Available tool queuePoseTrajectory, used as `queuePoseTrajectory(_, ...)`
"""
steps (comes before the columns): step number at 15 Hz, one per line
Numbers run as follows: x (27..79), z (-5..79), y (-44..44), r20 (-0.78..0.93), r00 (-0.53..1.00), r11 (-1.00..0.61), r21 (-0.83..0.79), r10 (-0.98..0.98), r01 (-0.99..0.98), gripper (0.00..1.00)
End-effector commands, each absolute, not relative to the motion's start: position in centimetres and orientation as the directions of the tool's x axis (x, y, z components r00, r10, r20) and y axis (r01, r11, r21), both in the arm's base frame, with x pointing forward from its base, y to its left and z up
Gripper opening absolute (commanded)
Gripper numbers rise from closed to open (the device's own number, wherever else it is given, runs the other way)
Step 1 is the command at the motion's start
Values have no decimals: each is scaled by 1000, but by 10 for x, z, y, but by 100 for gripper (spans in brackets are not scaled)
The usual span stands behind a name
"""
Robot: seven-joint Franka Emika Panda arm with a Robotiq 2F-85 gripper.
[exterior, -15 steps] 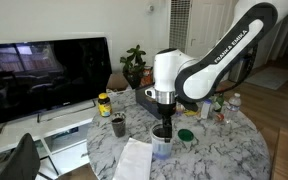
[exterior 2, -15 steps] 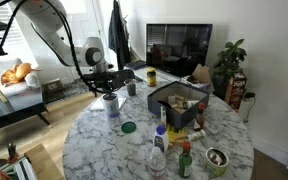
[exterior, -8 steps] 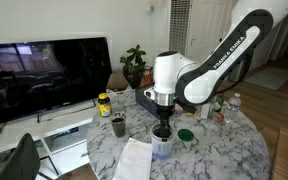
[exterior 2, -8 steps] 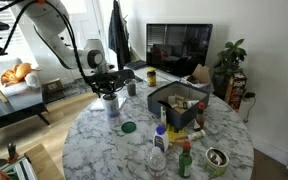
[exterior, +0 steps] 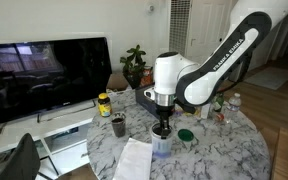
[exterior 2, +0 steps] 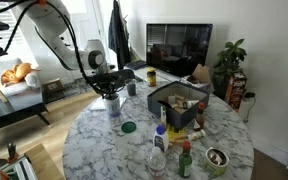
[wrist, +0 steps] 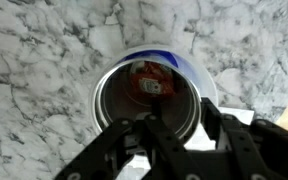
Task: Pour the contents of the silver cup into the grey box and then put the silver cup back in the plastic cup
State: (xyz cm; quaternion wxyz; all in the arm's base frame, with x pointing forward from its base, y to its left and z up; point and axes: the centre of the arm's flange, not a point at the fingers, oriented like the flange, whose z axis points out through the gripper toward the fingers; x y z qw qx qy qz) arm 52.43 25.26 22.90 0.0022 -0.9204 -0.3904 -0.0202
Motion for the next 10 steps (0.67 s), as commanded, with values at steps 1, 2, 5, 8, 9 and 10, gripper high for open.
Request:
queuePoseTrajectory(1, 527, 220, 255, 37, 679, -680, 24, 733, 733, 30)
queuePoseTrajectory(2, 527, 220, 255, 36, 680, -681, 23, 732, 732, 26)
queuePoseTrajectory(5, 526, 222, 254, 23, 685, -685, 16, 728, 728, 0)
queuePoseTrajectory(8, 527, 243, 253, 33, 695, -695, 37, 719, 718, 1)
queuePoseTrajectory(9, 527, 250, 253, 35, 695, -696, 48, 718, 717, 1)
queuePoseTrajectory(10, 527, 256, 254, 37, 696, -697, 61, 717, 715, 1)
